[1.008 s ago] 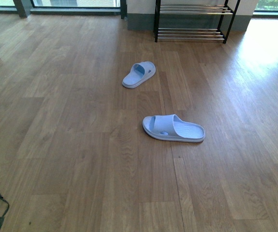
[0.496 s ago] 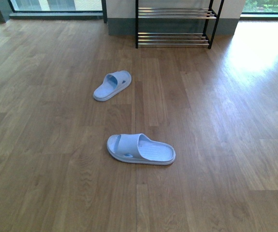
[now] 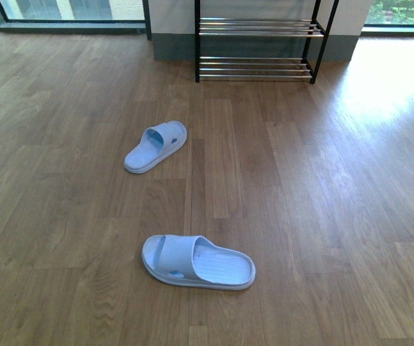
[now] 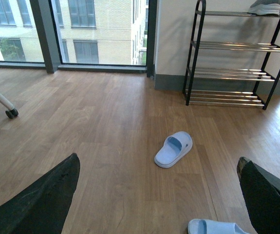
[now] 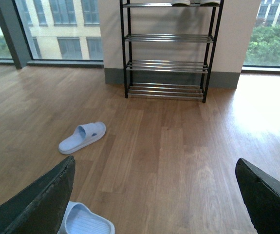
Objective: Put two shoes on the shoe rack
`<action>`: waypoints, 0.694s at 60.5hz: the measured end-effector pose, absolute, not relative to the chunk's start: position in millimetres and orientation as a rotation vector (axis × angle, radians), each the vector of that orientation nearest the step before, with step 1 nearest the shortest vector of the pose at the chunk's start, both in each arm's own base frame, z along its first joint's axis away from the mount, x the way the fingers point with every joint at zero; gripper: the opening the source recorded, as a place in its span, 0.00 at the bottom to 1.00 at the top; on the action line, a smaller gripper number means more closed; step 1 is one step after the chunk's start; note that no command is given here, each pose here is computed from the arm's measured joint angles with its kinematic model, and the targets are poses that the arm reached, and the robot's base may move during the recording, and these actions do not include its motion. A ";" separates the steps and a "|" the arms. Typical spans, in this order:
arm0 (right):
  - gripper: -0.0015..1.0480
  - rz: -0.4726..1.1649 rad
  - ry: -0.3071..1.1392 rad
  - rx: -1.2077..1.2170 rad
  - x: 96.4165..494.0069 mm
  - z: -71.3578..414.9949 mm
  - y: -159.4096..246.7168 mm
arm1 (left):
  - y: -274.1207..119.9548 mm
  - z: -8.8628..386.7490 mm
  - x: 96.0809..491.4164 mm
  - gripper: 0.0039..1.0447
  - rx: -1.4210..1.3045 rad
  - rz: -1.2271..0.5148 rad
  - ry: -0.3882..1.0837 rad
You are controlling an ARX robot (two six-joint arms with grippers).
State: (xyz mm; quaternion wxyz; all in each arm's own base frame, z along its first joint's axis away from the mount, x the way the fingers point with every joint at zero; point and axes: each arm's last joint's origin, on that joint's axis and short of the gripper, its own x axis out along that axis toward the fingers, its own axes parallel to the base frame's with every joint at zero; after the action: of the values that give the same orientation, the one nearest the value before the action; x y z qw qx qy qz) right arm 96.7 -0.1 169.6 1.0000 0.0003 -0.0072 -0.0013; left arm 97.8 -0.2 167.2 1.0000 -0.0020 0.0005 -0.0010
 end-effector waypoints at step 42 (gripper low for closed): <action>0.91 0.000 -0.014 0.001 96.7 169.6 0.0 | -48.9 135.1 232.9 0.91 -0.805 0.295 0.611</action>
State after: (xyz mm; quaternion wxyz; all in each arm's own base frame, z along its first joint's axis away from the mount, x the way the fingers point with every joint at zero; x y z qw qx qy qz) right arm 96.7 0.0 169.6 1.0000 0.0003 -0.0070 -0.0002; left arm 232.9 -48.9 135.1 0.8646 -0.3842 0.2916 0.1406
